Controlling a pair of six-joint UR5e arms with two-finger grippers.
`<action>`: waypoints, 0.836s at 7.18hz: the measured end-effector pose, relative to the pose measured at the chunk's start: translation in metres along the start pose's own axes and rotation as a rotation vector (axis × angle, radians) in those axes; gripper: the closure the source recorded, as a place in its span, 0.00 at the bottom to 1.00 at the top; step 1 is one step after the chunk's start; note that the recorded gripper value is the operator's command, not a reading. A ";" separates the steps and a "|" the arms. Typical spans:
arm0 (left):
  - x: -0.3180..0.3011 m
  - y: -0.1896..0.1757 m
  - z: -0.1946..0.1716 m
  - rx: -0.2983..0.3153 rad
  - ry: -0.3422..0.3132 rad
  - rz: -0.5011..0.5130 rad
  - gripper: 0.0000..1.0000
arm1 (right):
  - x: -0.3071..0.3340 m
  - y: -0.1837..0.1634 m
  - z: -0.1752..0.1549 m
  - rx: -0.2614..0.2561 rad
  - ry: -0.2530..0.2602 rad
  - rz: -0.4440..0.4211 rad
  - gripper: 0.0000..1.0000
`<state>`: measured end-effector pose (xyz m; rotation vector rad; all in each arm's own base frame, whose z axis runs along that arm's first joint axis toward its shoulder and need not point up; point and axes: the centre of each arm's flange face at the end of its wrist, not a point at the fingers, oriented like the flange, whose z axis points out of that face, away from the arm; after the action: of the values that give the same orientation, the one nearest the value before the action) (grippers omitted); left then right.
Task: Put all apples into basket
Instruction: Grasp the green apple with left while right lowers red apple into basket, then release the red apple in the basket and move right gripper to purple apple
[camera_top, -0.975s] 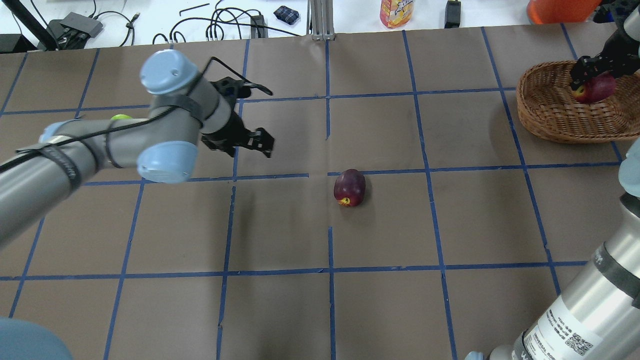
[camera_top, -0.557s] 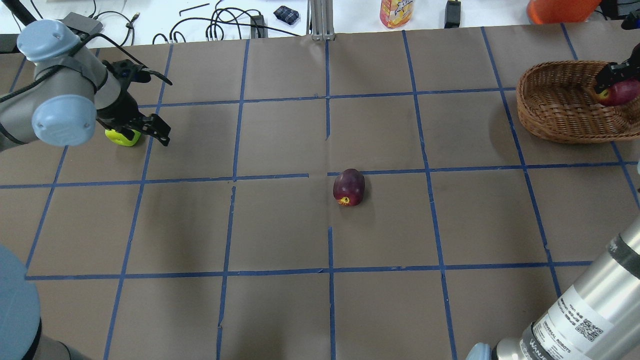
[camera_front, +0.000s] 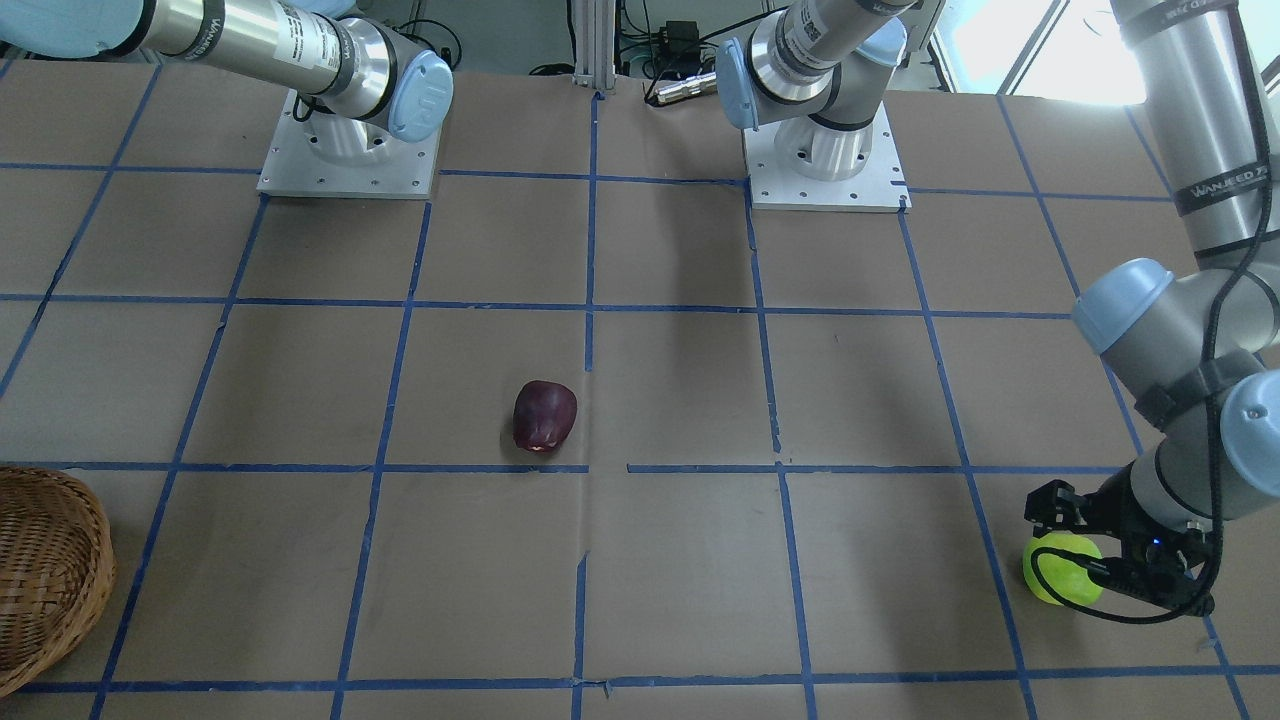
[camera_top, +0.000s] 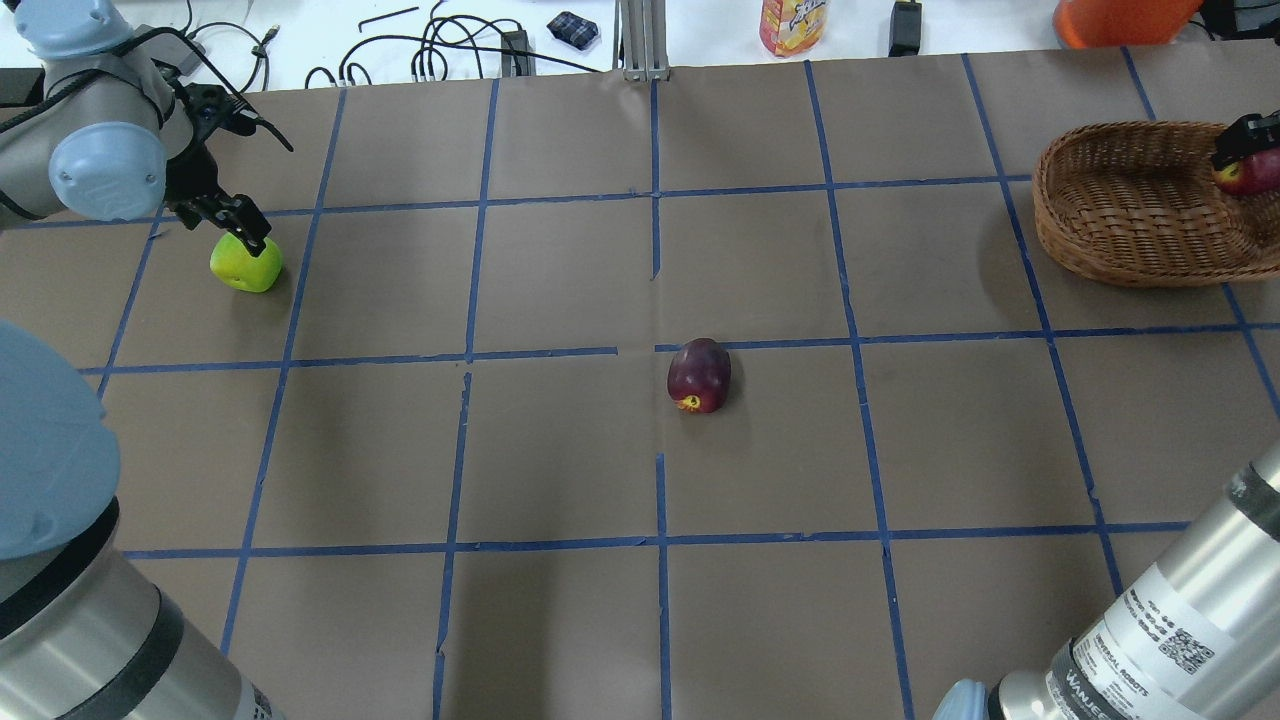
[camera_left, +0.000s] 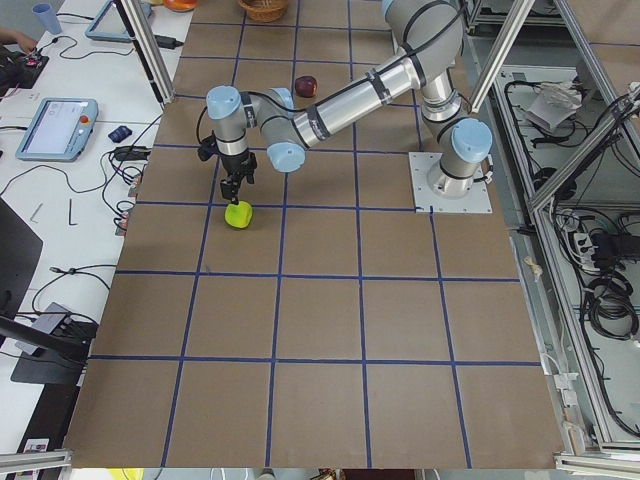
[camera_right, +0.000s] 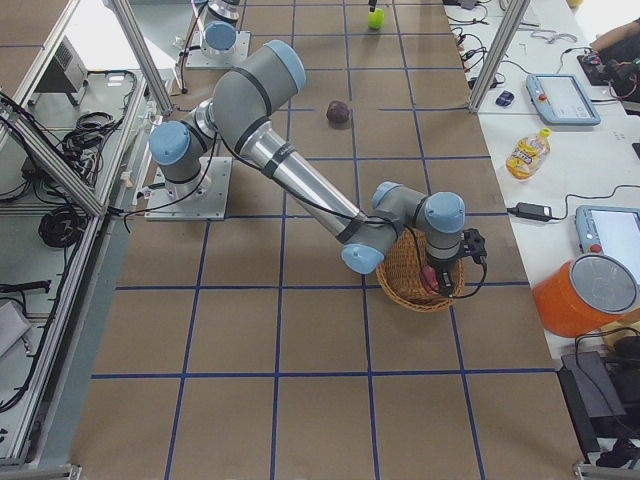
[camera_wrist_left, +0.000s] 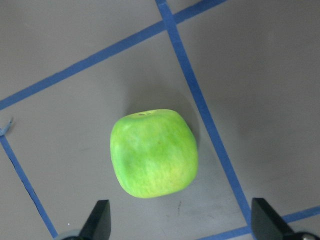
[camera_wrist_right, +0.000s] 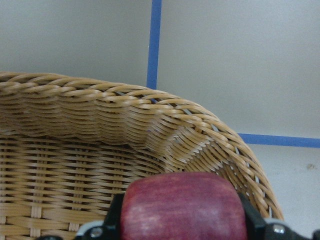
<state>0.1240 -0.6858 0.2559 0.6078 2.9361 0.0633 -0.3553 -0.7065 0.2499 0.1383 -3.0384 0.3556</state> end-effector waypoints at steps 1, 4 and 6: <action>-0.002 -0.006 0.015 -0.001 0.020 0.004 0.00 | -0.001 0.002 0.000 -0.015 -0.014 -0.002 0.13; -0.025 0.003 0.049 -0.015 0.059 -0.040 0.14 | -0.002 0.000 -0.007 -0.016 -0.044 -0.027 0.00; -0.031 0.007 0.065 0.014 0.107 -0.068 0.99 | -0.002 -0.001 -0.009 -0.015 -0.047 -0.031 0.00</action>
<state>0.1640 -0.6909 0.1965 0.5221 3.0602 0.0706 -0.3524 -0.7051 0.2582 0.1949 -3.0806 0.3314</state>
